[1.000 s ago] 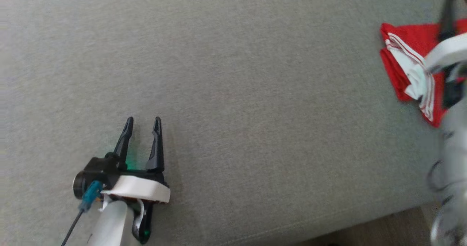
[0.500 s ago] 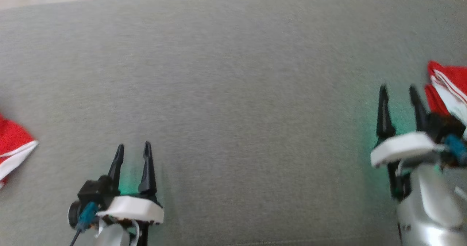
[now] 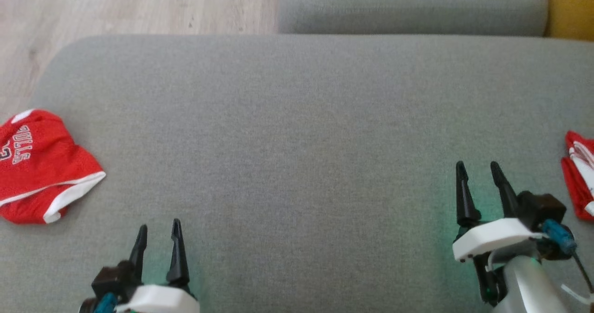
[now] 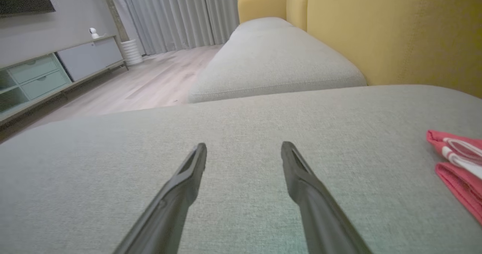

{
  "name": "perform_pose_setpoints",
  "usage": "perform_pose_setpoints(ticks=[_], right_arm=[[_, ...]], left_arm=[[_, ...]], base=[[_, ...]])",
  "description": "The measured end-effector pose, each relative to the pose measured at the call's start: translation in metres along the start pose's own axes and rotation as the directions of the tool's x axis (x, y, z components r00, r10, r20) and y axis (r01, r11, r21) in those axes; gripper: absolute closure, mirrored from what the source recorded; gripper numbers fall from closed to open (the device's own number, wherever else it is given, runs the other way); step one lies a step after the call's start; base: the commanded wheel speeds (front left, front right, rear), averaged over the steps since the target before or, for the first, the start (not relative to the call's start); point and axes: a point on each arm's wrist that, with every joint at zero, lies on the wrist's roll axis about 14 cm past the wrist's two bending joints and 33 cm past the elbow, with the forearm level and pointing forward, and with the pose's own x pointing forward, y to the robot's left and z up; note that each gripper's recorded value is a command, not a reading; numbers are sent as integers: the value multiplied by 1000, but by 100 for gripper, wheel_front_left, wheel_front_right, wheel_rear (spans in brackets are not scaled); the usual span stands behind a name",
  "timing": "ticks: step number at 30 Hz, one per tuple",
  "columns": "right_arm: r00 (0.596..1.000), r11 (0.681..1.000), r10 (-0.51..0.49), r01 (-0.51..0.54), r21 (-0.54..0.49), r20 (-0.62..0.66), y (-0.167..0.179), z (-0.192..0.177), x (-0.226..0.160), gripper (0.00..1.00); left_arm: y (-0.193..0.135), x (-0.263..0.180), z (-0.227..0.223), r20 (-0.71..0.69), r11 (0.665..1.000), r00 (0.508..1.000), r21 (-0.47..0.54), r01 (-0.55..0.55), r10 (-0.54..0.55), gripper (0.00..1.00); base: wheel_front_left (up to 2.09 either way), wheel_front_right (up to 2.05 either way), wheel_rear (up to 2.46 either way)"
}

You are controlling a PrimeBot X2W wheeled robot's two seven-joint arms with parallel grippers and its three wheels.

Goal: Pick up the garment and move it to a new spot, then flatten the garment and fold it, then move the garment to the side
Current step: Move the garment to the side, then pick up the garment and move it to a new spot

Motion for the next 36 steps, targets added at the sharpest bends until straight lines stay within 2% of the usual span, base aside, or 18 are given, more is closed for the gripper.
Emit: perform_pose_setpoints(ticks=[9,14,24,29,36], right_arm=[[1000,1000,2,-2,31,-4,4,-5,-22,0],[1000,999,16,-15,34,-7,8,-6,-21,0],[989,990,137,-136,20,-49,48,-18,-7,0],[965,969,249,-248,19,-85,87,-29,5,0],[900,908,416,-418,17,-128,149,-43,14,0]], left_arm=[[10,-17,1,18,999,999,-7,-38,38,0],[14,-21,1,23,999,998,-12,-51,51,0],[43,-39,0,29,987,987,-46,-155,157,0],[82,-69,-8,19,953,955,-74,-293,296,0],[133,-125,-19,3,866,870,-103,-490,493,0]], base=[[0,0,0],[0,0,0],[0,0,0],[0,0,0],[0,0,0]])
